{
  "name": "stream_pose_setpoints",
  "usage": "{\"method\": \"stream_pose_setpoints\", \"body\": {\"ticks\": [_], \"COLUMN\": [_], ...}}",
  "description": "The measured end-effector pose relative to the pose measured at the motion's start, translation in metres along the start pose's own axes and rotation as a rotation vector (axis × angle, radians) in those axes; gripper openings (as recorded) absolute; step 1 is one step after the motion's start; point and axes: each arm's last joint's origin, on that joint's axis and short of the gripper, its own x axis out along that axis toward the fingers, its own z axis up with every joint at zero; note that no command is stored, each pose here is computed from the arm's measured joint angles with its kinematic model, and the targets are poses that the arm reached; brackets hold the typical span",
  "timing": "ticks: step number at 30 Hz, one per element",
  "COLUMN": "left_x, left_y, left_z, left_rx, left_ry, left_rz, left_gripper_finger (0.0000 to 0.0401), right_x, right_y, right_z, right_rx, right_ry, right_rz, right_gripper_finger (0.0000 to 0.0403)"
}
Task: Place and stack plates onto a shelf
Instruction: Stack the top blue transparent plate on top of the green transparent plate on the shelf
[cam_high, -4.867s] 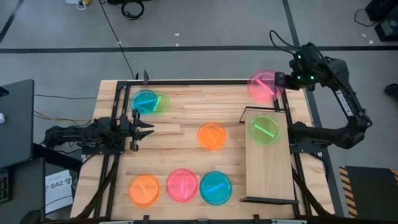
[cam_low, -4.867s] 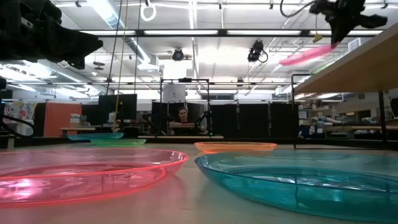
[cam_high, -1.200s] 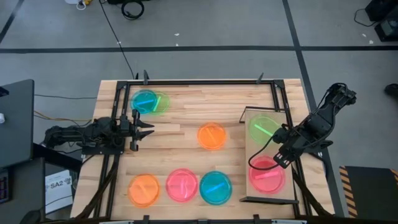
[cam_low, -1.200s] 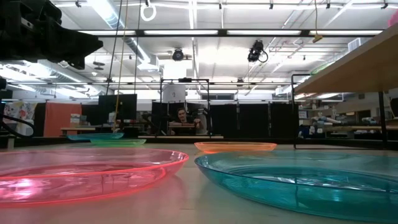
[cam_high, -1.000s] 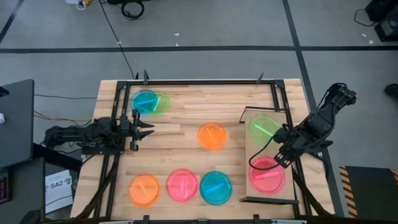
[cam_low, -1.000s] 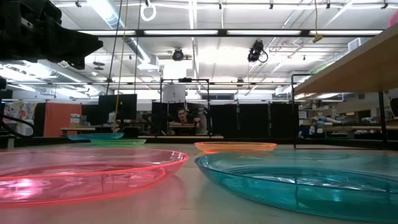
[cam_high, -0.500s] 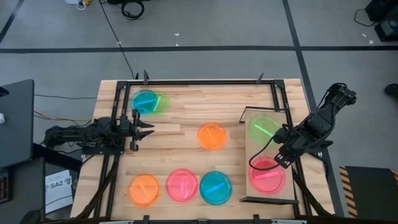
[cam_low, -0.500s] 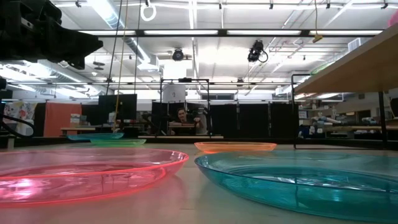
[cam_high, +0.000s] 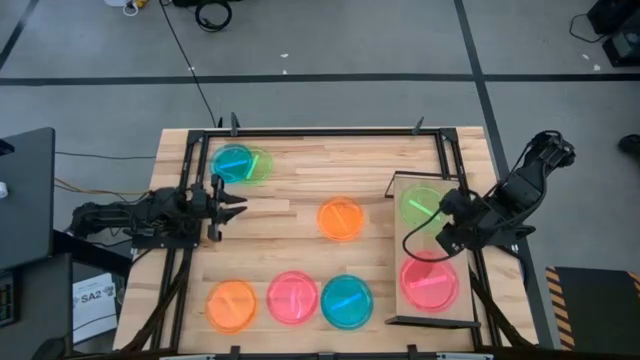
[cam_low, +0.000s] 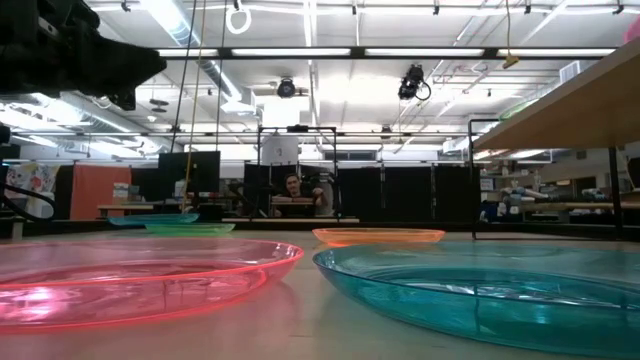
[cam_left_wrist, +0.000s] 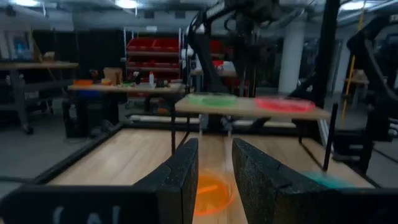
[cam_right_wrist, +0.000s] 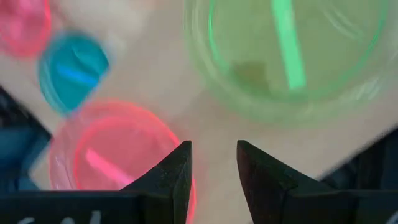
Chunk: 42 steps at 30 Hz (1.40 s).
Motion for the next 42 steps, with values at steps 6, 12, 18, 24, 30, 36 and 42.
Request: {"method": "stream_pose_setpoints", "body": {"ticks": [6,12,18,24,30,36,42], "left_x": [0.006,0.022,0.045,0.062,0.071,0.075,0.076], "left_y": [0.001,0.002,0.007,0.024,0.044,0.063,0.075], "left_z": [0.013,0.025,0.033,0.033,0.017,-0.003,-0.016], "left_rx": [-0.058,-0.073,-0.064,-0.121,-0.176,-0.211,-0.228], "left_ry": [0.045,0.218,0.44,0.681,0.839,0.95,1.022], "left_rz": [0.063,0.2,0.348,0.567,0.724,0.833,0.895], "left_gripper_finger": [0.0105,0.0105,0.0105,0.0105,0.0105,0.0105,0.0105], "right_x": [-0.005,-0.006,-0.005,-0.004,-0.001,-0.001,0.002], "right_y": [-0.006,-0.003,0.008,0.007,0.001,0.003,0.005], "right_z": [0.015,0.033,0.057,0.082,0.103,0.118,0.128], "right_rx": [0.056,0.062,-0.017,-0.084,-0.139,-0.198,-0.228], "right_ry": [-0.301,-0.439,-0.518,-0.552,-0.522,-0.506,-0.492], "right_rz": [0.02,0.039,0.073,0.043,0.03,0.111,0.158], "right_gripper_finger": [0.0134,0.0133,0.0134,0.0133,0.0133,0.0133,0.0133]}}
